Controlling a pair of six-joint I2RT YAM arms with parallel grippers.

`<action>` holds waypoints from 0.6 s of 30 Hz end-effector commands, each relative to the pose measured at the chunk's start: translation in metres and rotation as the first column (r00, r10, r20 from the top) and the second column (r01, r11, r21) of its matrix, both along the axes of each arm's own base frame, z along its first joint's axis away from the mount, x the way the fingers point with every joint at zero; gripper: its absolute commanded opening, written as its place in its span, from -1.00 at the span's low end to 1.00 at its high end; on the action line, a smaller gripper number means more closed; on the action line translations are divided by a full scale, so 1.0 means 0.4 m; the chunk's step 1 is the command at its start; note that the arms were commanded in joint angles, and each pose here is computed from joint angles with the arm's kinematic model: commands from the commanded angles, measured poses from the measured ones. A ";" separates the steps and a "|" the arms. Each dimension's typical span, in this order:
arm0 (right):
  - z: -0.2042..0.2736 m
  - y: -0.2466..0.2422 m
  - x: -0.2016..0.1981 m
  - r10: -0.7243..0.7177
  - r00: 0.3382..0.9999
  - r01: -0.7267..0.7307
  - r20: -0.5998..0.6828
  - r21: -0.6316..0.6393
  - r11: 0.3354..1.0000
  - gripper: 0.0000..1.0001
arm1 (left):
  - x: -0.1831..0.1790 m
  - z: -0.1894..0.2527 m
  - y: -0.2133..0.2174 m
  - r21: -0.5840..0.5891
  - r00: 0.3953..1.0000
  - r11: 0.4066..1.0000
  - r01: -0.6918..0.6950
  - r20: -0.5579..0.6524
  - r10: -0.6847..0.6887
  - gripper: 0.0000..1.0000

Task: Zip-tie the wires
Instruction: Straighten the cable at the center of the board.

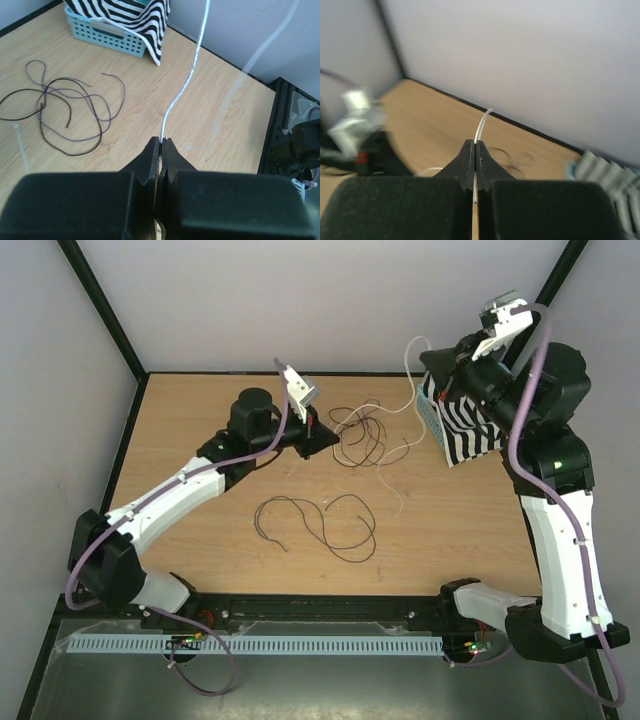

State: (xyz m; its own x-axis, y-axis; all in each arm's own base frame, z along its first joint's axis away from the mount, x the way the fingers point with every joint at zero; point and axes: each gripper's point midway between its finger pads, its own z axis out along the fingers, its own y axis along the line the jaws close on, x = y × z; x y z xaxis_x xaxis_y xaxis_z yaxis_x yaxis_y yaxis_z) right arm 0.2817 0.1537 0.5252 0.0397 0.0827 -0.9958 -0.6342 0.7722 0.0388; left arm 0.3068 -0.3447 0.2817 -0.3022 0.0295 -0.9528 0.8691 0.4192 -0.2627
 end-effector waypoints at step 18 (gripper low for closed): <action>-0.720 -0.046 0.138 -0.304 0.768 0.113 -0.564 -0.347 0.931 -0.99 | -0.069 -0.173 0.191 0.456 0.950 0.885 -0.091 -0.228 0.215 -1.00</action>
State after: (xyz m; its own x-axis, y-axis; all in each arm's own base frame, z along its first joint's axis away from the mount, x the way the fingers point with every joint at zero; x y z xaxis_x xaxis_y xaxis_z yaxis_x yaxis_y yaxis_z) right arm 0.3525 0.0922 0.2937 -0.4879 -0.1391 -0.8618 -0.2417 0.9702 -0.0198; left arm 0.2866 -0.2960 0.2538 -0.4062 0.3365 -0.8496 0.7962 0.5866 -0.1484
